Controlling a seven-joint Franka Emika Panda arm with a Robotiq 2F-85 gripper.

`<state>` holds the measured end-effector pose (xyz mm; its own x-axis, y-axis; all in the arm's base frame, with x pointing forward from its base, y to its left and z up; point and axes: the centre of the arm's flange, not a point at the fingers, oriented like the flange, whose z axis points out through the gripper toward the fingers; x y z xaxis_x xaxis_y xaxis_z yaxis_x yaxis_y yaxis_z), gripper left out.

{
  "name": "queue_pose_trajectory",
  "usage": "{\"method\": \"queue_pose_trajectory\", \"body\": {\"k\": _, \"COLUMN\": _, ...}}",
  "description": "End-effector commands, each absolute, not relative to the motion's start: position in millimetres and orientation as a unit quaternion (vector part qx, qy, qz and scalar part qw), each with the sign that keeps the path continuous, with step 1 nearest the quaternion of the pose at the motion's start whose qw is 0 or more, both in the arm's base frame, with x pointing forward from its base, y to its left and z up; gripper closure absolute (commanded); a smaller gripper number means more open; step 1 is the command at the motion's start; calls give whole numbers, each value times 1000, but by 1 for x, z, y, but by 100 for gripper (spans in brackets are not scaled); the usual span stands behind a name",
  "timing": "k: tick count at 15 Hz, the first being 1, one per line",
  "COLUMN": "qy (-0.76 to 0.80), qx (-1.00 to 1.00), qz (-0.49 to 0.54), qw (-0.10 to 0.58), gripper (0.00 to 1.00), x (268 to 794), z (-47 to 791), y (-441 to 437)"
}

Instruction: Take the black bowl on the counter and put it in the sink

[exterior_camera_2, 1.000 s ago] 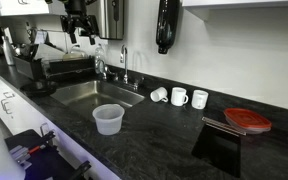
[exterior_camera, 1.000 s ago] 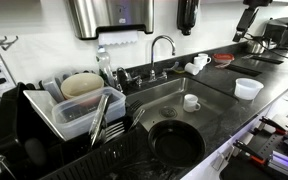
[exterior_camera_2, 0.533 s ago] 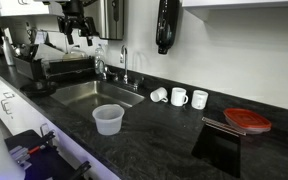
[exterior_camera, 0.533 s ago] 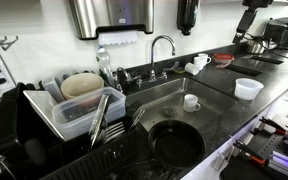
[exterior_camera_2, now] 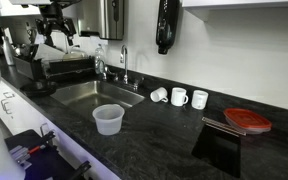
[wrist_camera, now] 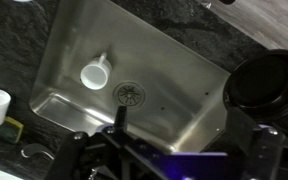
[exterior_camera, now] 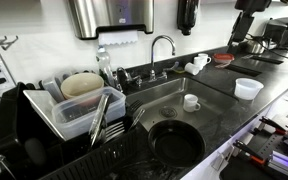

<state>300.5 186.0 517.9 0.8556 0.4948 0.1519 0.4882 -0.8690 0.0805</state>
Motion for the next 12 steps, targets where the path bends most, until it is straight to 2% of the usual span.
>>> {"method": "queue_pose_trajectory", "body": {"k": 1, "qy": 279, "qx": 956, "qz": 83, "qw": 31, "gripper": 0, "x": 302, "z": 518, "y": 243}}
{"method": "queue_pose_trajectory", "body": {"k": 4, "qy": 286, "qx": 953, "qz": 95, "qw": 35, "gripper": 0, "x": 287, "z": 516, "y": 251}}
{"method": "queue_pose_trajectory", "body": {"k": 12, "qy": 278, "qx": 956, "qz": 90, "qw": 23, "gripper": 0, "x": 295, "z": 511, "y": 266}}
